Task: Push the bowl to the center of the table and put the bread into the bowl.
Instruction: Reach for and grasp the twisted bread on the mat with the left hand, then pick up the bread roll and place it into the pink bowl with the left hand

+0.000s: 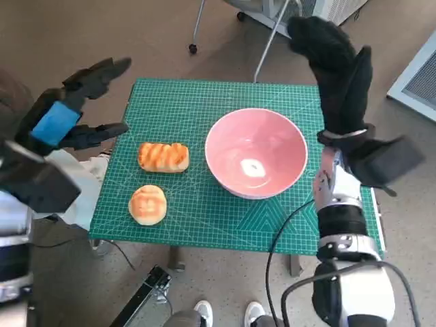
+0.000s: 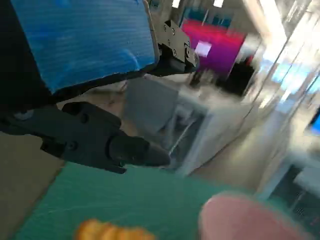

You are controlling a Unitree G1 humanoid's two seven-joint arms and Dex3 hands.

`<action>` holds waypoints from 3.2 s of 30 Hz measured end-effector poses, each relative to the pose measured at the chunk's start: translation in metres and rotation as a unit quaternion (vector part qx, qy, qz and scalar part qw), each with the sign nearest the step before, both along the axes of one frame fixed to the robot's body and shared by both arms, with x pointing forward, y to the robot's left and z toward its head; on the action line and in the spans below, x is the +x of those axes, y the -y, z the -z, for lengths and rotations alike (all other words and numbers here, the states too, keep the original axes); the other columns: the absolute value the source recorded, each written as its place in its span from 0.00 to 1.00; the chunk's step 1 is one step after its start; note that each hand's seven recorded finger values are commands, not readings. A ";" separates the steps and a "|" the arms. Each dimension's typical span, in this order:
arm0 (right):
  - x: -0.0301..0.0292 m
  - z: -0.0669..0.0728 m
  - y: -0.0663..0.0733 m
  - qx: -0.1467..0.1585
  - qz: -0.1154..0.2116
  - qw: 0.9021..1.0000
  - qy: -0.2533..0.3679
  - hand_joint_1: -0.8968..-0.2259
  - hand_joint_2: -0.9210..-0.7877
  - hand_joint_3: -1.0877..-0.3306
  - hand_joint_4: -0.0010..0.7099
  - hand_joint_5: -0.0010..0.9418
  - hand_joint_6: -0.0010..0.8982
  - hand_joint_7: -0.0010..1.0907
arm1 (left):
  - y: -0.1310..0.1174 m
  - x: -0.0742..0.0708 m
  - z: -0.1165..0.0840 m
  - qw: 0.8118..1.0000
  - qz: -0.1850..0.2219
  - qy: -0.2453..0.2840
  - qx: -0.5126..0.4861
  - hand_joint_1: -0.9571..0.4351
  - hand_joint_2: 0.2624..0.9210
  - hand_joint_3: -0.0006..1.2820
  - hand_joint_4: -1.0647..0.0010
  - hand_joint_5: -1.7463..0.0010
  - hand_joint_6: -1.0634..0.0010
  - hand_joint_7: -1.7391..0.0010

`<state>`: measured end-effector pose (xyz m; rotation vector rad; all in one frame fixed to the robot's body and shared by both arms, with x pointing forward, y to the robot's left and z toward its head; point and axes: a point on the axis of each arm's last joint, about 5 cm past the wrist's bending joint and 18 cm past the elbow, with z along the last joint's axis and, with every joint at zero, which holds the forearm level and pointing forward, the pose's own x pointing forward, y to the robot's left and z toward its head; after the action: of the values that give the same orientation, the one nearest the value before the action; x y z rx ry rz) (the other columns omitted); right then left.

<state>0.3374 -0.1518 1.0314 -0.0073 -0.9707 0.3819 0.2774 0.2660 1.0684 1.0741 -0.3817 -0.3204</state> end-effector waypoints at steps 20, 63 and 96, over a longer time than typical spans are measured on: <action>-0.0147 -0.003 -0.010 -0.066 -0.024 0.996 0.061 0.33 0.00 0.32 0.38 0.02 0.00 0.73 | 0.031 0.031 -0.001 0.963 -0.048 -0.196 0.178 0.62 0.73 0.00 1.00 1.00 0.84 1.00; -0.0201 0.000 -0.008 -0.046 -0.026 0.998 0.046 0.33 0.00 0.34 0.37 0.02 0.00 0.71 | 0.082 0.077 0.093 0.931 -0.091 -0.285 0.208 0.58 0.88 0.02 0.67 0.96 0.55 0.92; -0.0233 0.003 -0.004 -0.044 -0.021 0.998 0.032 0.34 0.00 0.38 0.36 0.02 0.00 0.72 | 0.054 0.081 0.064 0.948 -0.110 -0.243 0.173 0.69 1.00 0.06 0.38 0.37 0.41 0.28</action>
<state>0.3141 -0.1477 1.0289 -0.0797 -1.0169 0.4651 0.3580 0.2115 1.0046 1.3200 0.2453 -0.4494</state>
